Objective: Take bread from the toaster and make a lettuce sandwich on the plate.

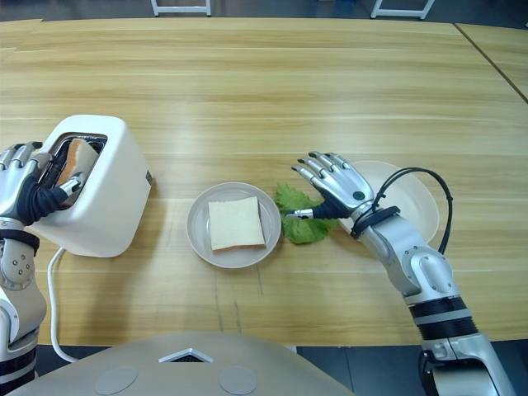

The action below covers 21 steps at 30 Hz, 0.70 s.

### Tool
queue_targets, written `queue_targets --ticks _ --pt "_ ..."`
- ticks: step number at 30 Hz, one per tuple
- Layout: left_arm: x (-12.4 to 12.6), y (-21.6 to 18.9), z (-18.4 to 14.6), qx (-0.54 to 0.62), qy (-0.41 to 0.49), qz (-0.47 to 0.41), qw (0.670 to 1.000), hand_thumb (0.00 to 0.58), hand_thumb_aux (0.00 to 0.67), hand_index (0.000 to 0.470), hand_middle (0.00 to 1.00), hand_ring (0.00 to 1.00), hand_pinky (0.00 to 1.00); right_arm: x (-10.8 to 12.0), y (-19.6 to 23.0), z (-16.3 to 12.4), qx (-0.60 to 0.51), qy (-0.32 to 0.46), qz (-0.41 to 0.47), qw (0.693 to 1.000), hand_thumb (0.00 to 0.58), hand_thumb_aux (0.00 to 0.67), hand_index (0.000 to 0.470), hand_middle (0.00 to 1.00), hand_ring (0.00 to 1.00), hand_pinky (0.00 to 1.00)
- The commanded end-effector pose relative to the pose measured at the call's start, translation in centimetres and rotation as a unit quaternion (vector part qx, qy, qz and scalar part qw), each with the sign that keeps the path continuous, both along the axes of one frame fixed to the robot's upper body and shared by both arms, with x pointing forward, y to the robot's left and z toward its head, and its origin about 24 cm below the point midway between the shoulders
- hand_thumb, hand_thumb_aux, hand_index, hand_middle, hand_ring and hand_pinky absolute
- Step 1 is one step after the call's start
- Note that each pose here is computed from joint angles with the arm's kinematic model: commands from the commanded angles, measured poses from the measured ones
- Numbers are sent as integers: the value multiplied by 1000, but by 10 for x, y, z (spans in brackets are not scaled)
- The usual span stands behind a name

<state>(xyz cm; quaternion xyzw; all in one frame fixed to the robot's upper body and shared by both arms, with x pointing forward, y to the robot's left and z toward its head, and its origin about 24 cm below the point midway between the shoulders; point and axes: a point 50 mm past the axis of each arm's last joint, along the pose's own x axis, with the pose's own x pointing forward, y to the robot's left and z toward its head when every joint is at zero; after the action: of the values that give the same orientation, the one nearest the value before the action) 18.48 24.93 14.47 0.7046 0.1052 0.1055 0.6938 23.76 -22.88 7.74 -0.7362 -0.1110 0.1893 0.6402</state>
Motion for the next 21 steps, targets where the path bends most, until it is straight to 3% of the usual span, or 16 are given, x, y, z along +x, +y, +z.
queue_targets --ticks 1,2,3,4,5,7,9,11,12,13,15,17,18,19,20,21 --pt "2 2 -9 2 29 7 1000 144 89 63 0 0 0 -2 -8 -11 -26 21 -11 999 0 0 0 0 0 0" --pt "3 2 -11 2 34 6 999 334 234 164 0 0 0 -3 -10 -15 -35 28 -13 999 0 0 0 0 0 0" --pt "3 1 -12 2 38 6 999 474 384 269 0 0 0 -4 -13 -17 -46 33 -13 998 0 0 0 0 0 0" --pt "3 1 -14 2 42 7 999 555 531 372 0 0 0 -5 -15 -19 -53 37 -14 998 0 0 0 0 0 0" --pt "2 1 -15 1 46 6 999 580 670 470 0 0 0 -6 -17 -20 -58 40 -15 997 0 0 0 0 0 0" --pt "2 0 -17 -2 50 6 999 580 670 470 0 0 0 -7 -19 -22 -65 45 -17 997 18 11 7 0 0 0" --pt "2 -1 -19 -8 54 5 998 580 670 470 0 0 0 -9 -21 -24 -70 52 -18 996 75 45 31 0 0 0" --pt "2 -2 -20 -11 54 5 998 580 670 470 0 0 0 -11 -23 -27 -79 60 -17 995 183 116 81 0 0 0" --pt "2 -2 -20 -14 54 5 998 580 670 470 0 0 0 -12 -23 -28 -83 63 -17 994 194 123 87 0 0 0" --pt "2 -2 -20 -16 52 5 998 580 670 470 0 0 0 -13 -24 -29 -88 67 -17 994 291 197 138 0 0 0" --pt "2 -2 -20 -19 50 5 999 580 670 470 0 0 0 -14 -23 -31 -92 71 -15 993 405 302 212 0 0 0" --pt "3 -2 -20 -25 46 3 999 580 670 470 0 0 0 -15 -22 -34 -98 73 -10 992 458 363 254 0 0 0" --pt "3 -2 -19 -27 41 3 999 580 670 470 0 0 0 -15 -22 -34 -101 74 -9 992 512 441 310 0 0 0" --pt "3 -2 -17 -29 37 1 999 580 670 470 439 439 439 -15 -22 -35 -104 73 -8 992 548 512 359 0 0 0" --pt "3 -2 -15 -31 31 0 999 580 670 470 769 769 769 -15 -22 -35 -106 73 -7 992 566 568 398 0 0 0" --pt "4 -2 -13 -32 25 -1 999 580 670 470 1000 1000 1000 -15 -21 -35 -108 71 -5 992 580 670 470 0 0 0"
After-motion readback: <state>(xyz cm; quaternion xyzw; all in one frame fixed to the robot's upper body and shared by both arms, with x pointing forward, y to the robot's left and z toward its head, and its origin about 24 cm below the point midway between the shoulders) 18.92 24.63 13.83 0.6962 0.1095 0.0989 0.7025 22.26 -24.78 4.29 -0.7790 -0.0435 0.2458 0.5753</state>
